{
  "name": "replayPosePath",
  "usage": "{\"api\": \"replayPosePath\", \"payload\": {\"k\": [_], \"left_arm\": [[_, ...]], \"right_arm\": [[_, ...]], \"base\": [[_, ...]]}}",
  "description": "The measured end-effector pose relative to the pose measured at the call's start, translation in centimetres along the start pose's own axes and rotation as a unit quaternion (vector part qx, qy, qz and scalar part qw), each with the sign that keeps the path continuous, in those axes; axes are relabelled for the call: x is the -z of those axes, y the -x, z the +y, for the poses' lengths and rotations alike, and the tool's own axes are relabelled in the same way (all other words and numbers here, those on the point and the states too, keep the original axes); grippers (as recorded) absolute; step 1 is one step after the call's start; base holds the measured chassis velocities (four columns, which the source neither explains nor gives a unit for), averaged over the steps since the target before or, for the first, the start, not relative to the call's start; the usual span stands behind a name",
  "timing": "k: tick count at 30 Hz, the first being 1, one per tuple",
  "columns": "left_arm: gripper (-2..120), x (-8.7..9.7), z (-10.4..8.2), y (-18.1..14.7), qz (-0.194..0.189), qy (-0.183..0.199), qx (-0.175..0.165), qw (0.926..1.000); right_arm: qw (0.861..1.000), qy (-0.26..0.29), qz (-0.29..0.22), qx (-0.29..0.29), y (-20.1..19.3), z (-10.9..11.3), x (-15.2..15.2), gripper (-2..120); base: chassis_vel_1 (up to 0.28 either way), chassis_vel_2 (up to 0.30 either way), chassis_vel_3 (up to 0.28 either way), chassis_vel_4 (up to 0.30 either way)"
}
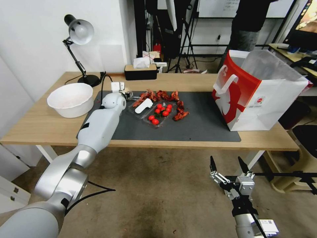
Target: Pick up the trash from the table and place it into the takeout bag.
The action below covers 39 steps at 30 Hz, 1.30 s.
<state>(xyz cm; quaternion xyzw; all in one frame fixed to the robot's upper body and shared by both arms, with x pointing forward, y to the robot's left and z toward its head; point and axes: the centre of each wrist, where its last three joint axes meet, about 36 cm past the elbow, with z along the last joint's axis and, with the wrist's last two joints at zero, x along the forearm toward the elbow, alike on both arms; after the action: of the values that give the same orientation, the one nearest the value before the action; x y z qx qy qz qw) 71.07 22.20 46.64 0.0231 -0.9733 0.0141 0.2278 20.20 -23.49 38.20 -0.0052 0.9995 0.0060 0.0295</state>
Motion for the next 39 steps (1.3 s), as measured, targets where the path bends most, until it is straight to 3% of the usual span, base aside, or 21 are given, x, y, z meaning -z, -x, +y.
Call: {"api": "replayPosePath", "payload": {"k": [4, 7, 9, 11, 13, 15, 18, 19, 20, 21, 22, 24, 25, 28, 29, 32, 33, 34, 36, 37, 39], "left_arm": [[37, 0.1, 0.2, -0.6, -0.016, 0.000, -0.010, 0.9998], [27, 0.5, 0.4, -1.4, -0.046, -0.006, -0.034, 0.9983], [19, 0.8, 0.6, -2.2, -0.088, -0.005, -0.072, 0.9935], [18, 0.8, 0.6, -2.3, -0.095, -0.004, -0.077, 0.9925], [11, 1.3, 0.5, -3.1, -0.161, 0.008, -0.134, 0.9779], [9, 1.7, 0.2, -3.6, -0.191, 0.017, -0.166, 0.9673], [9, 2.1, -0.1, -3.8, -0.208, 0.023, -0.186, 0.9600], [9, 3.0, -0.6, -4.3, -0.247, 0.045, -0.230, 0.9404], [9, 3.0, -0.6, -4.3, -0.247, 0.045, -0.230, 0.9404], [9, 3.4, -0.8, -4.4, -0.270, 0.065, -0.249, 0.9280], [9, 4.3, -1.3, -4.4, -0.307, 0.105, -0.271, 0.9063], [9, 5.8, -2.1, -4.7, -0.349, 0.154, -0.288, 0.8786], [9, 5.8, -2.1, -4.7, -0.349, 0.154, -0.288, 0.8786], [9, 7.8, -4.2, -5.6, -0.384, 0.201, -0.308, 0.8468], [9, 7.8, -4.2, -5.6, -0.384, 0.201, -0.308, 0.8468], [9, 10.4, -7.0, -7.2, -0.427, 0.244, -0.327, 0.8071], [9, 10.4, -7.0, -7.2, -0.427, 0.244, -0.327, 0.8071], [9, 10.8, -7.5, -7.5, -0.433, 0.251, -0.330, 0.8002], [9, 12.3, -9.8, -8.8, -0.454, 0.280, -0.349, 0.7703], [9, 12.3, -9.8, -8.8, -0.454, 0.280, -0.349, 0.7703], [9, 12.9, -11.4, -9.5, -0.465, 0.302, -0.362, 0.7494]], "right_arm": [[1.000, 0.001, -0.001, 0.000, -0.1, 0.2, 0.1, 100], [1.000, 0.001, -0.001, 0.000, -0.1, 0.4, 0.0, 100], [1.000, 0.001, -0.001, 0.001, -0.2, 0.6, 0.1, 100], [1.000, 0.001, -0.001, 0.001, -0.2, 0.6, 0.1, 100], [1.000, 0.002, -0.003, 0.002, -0.1, 0.7, 0.2, 100], [1.000, 0.002, -0.003, 0.002, -0.1, 0.8, 0.2, 100], [1.000, 0.002, -0.003, 0.002, -0.1, 0.8, 0.2, 100], [1.000, 0.002, -0.003, 0.002, -0.1, 0.9, 0.2, 100], [1.000, 0.002, -0.003, 0.002, -0.1, 0.9, 0.2, 100], [1.000, 0.003, -0.003, 0.002, -0.1, 0.9, 0.2, 100], [1.000, 0.003, -0.003, 0.002, -0.2, 1.0, 0.3, 100], [1.000, 0.004, -0.003, 0.000, -0.2, 1.0, 0.3, 100], [1.000, 0.004, -0.003, 0.000, -0.2, 1.0, 0.3, 100], [1.000, 0.005, -0.002, -0.001, -0.3, 1.1, 0.3, 100], [1.000, 0.005, -0.002, -0.001, -0.3, 1.1, 0.3, 100], [1.000, 0.005, -0.003, -0.003, -0.4, 1.2, 0.4, 100], [1.000, 0.005, -0.003, -0.003, -0.4, 1.2, 0.4, 100], [1.000, 0.005, -0.003, -0.003, -0.5, 1.2, 0.4, 100], [1.000, 0.006, -0.003, -0.006, -0.5, 1.2, 0.4, 100], [1.000, 0.006, -0.003, -0.006, -0.5, 1.2, 0.4, 100], [1.000, 0.007, -0.003, -0.008, -0.5, 1.3, 0.5, 100]], "base": [[0.000, 0.000, 0.000, 0.000], [0.000, 0.000, 0.000, 0.000], [0.000, 0.000, 0.000, 0.000], [0.000, 0.000, 0.000, 0.000], [0.000, 0.000, 0.000, 0.000], [0.000, 0.000, 0.000, 0.000], [0.000, 0.000, 0.000, 0.000], [0.000, 0.000, 0.000, 0.000], [0.000, 0.000, 0.000, 0.000], [0.000, 0.000, 0.000, 0.000], [0.000, 0.000, 0.000, 0.000], [0.000, 0.000, 0.000, 0.000], [0.000, 0.000, 0.000, 0.000], [0.000, 0.000, 0.000, 0.000], [0.000, 0.000, 0.000, 0.000], [0.000, 0.000, 0.000, 0.000], [0.000, 0.000, 0.000, 0.000], [0.000, 0.000, 0.000, 0.000], [0.000, 0.000, 0.000, 0.000], [0.000, 0.000, 0.000, 0.000], [0.000, 0.000, 0.000, 0.000]]}}
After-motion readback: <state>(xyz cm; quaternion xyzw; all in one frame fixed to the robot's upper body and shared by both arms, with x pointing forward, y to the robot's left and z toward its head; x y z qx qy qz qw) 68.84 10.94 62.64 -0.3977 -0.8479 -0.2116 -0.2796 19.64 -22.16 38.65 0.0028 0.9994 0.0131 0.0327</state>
